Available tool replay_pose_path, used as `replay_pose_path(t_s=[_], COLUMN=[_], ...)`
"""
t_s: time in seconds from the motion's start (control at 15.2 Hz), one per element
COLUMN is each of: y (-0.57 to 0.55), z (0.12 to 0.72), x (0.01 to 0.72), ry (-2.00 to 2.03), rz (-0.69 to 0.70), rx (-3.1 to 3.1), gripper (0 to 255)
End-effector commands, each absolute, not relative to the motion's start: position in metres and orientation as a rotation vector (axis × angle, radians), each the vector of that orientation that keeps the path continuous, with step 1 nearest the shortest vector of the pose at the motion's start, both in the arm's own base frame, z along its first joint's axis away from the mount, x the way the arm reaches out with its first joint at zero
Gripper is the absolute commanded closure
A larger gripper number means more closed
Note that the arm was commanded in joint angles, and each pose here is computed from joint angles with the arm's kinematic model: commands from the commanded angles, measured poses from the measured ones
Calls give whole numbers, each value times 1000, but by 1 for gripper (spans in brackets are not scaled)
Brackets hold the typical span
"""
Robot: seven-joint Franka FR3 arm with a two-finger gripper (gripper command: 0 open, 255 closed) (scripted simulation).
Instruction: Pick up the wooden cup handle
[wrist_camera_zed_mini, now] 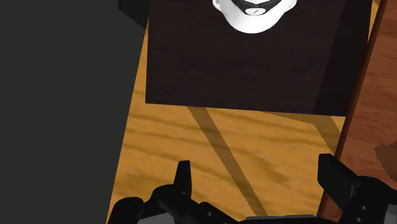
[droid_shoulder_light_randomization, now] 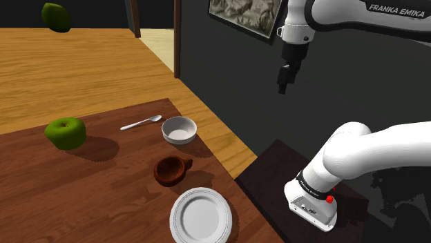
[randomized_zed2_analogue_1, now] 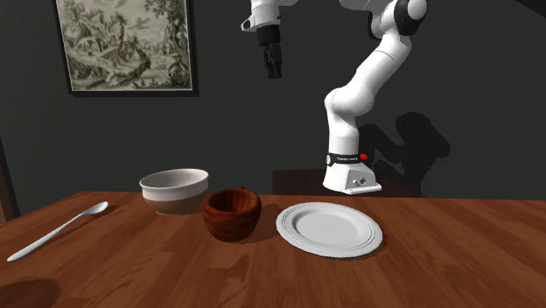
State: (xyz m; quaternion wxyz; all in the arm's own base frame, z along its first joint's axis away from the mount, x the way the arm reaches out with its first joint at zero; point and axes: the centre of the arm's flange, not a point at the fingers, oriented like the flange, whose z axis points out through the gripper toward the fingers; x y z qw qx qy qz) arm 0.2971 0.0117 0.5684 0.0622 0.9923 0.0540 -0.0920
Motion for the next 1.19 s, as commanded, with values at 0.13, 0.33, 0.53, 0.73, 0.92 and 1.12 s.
replay_pose_path(t_s=[0.13,0.33,0.53,0.73,0.92,1.12], y=[27,51,75,101,127,155], z=[552,528,504,481,459,437], x=[309,325,341,357,371,385], ry=[195,243,292,341,391,442], rz=[-279,-280,-281,-282,-283,-284], rx=[3011,3028,3043,3058,3072,3085], gripper=[0,0,0,0,0,0])
